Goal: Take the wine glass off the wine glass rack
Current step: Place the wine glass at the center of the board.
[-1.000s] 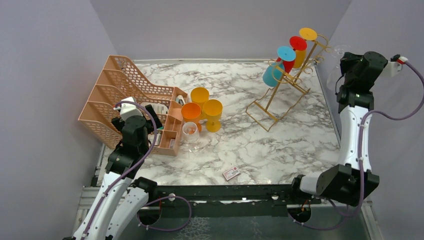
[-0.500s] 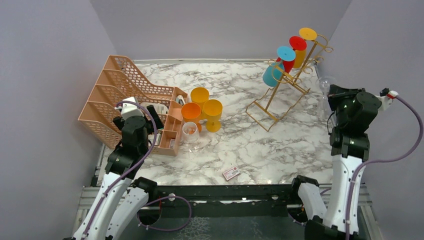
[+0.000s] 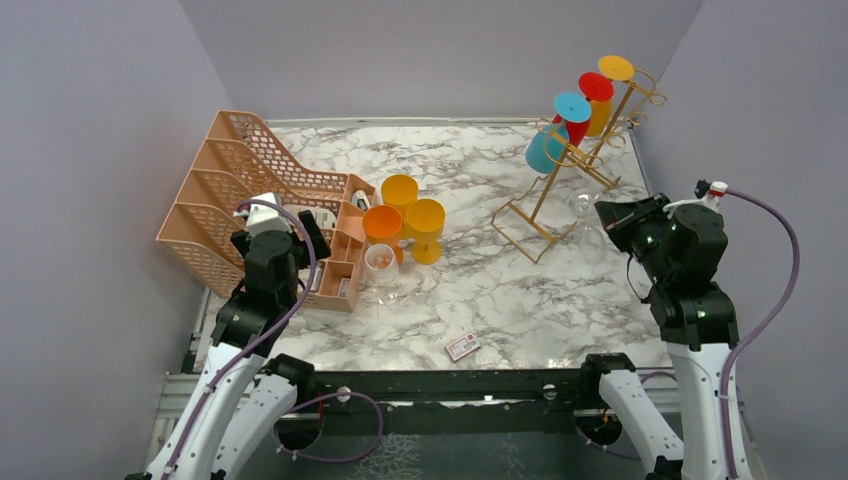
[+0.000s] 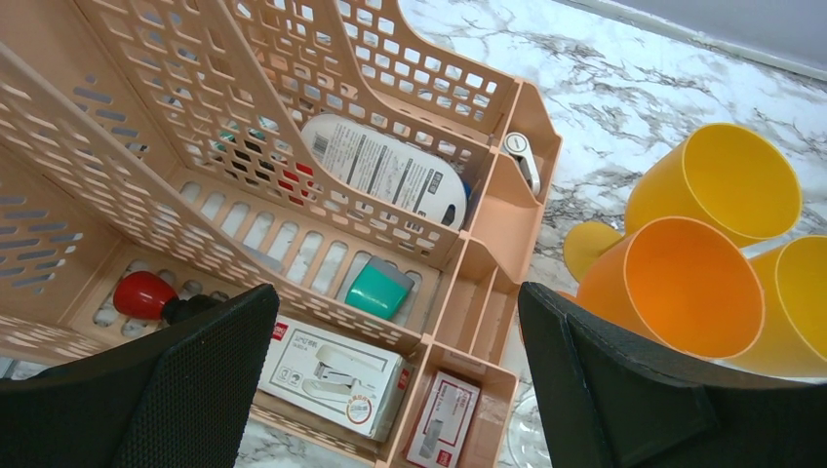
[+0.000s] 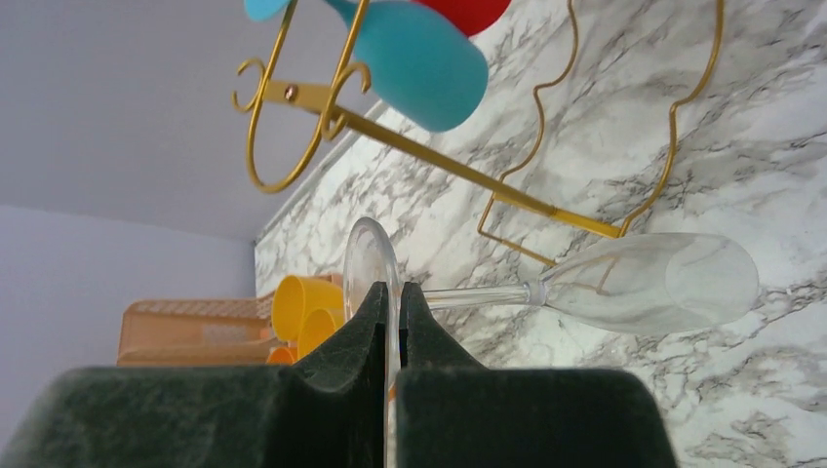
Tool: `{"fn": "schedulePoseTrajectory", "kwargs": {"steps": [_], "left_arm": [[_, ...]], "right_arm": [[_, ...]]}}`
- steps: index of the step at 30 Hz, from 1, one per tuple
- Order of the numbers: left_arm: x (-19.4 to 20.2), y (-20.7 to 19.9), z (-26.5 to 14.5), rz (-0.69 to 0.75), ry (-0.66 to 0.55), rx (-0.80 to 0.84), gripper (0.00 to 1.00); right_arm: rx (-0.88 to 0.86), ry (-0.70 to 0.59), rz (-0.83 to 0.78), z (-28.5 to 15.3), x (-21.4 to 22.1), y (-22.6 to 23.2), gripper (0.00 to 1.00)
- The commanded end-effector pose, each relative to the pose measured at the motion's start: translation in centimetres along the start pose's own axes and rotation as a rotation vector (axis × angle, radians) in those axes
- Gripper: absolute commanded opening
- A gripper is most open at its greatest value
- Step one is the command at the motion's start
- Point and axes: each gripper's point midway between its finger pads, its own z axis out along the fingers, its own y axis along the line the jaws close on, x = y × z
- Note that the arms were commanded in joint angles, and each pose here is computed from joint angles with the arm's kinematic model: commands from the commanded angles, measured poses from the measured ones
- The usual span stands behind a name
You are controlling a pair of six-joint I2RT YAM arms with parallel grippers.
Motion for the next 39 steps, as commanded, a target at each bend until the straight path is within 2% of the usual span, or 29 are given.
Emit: {"fn": "schedulePoseTrajectory", "kwargs": {"steps": [1,4,7,11,14,17,21,28,33,35,39], "left_arm": [[-0.6,-0.6,-0.1,-0.012,-0.024,0.036,0.99],[-0.6,-1.4,0.0,0.000,-0.023,0.079,0.99],[-0.9,-3.2,-0.5,-0.035,-0.005,0.173,0.99],[-3.2,-8.3,-4.3,-0.139,0.060,0.458,0.99],[-4.2,-12.0,-7.0,-0.166,0.109,0.688,0.99],[-3.4,-15.5,-9.2,-0.206,0.222,0.911,0.98],[-3.3,-18.0,-11.1,-0.231,0.302,1.098,0.94],[-4.8,-19.9,-12.5,-0.268,0.283,1.196,0.91],[-2.7,-23.3,-14.5,-0.239,0.340,1.288,0.87],[-1.7,-25.2,-15.6,-0.208,0.359,1.311,0.80],[-1.2,-27.7,-17.8,-0.178,0.333,1.372,0.76]], "right_arm": [[-0.203,0.121,-0.123,-1.3,2.8,2.6,0.01],[-0.454,0.206,-0.264,-2.5,4.8,5.7,0.01],[-0.611,0.340,-0.341,-3.3,7.1,7.2,0.01],[-0.847,0.579,-0.420,-5.5,10.1,8.7,0.01],[-0.965,0.628,-0.452,-6.8,10.7,9.4,0.01],[-1.058,0.662,-0.483,-7.9,11.6,9.9,0.01],[-1.124,0.762,-0.523,-8.7,13.4,9.9,0.01],[-1.136,0.806,-0.598,-8.0,15.4,10.3,0.01],[-1.201,0.801,-0.640,-8.6,16.3,11.2,0.01],[-1.224,0.796,-0.662,-9.0,16.6,11.6,0.01],[-1.212,0.805,-0.659,-8.8,17.3,11.5,0.01]]}}
